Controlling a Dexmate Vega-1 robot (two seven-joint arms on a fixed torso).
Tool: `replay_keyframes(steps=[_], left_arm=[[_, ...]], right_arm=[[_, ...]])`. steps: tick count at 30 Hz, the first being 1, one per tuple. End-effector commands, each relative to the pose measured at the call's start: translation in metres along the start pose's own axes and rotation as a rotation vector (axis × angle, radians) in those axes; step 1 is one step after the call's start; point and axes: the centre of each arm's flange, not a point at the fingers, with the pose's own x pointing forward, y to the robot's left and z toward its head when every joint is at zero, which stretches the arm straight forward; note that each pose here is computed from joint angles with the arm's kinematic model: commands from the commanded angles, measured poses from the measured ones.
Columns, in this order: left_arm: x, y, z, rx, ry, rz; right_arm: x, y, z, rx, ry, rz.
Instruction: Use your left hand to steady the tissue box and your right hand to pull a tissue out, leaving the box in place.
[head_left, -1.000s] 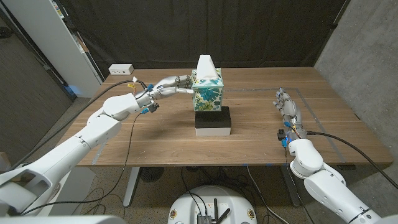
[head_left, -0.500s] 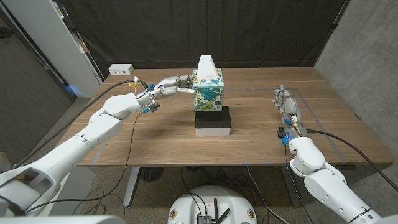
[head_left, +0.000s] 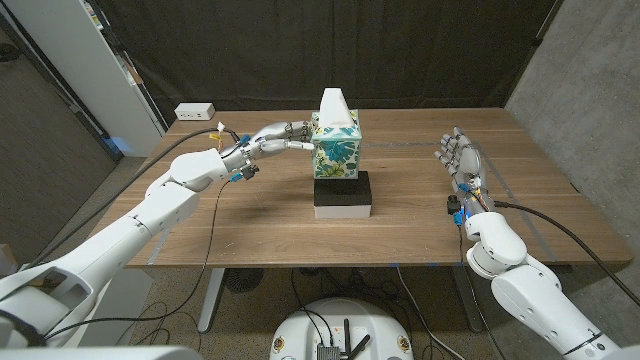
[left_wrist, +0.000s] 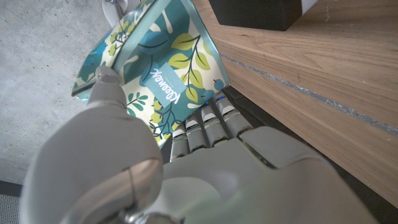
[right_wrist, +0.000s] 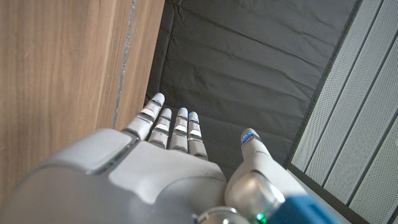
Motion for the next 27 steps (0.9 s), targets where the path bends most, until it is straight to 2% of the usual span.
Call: replay_keyframes(steps=[1, 11, 27], left_arm=[[0.003, 0.000, 0.000, -0.002, 0.003, -0.003], [0.003, 0.000, -0.001, -0.002, 0.002, 0.000], [0.006, 0.004, -0.001, 0.004, -0.002, -0.002]], right_arm=[[0.003, 0.011, 0.026, 0.014, -0.030, -0.010], [0.010, 0.019, 0.045, -0.004, -0.060, 0.013], [0.017, 0.024, 0.068, -0.014, -0.038, 0.014]])
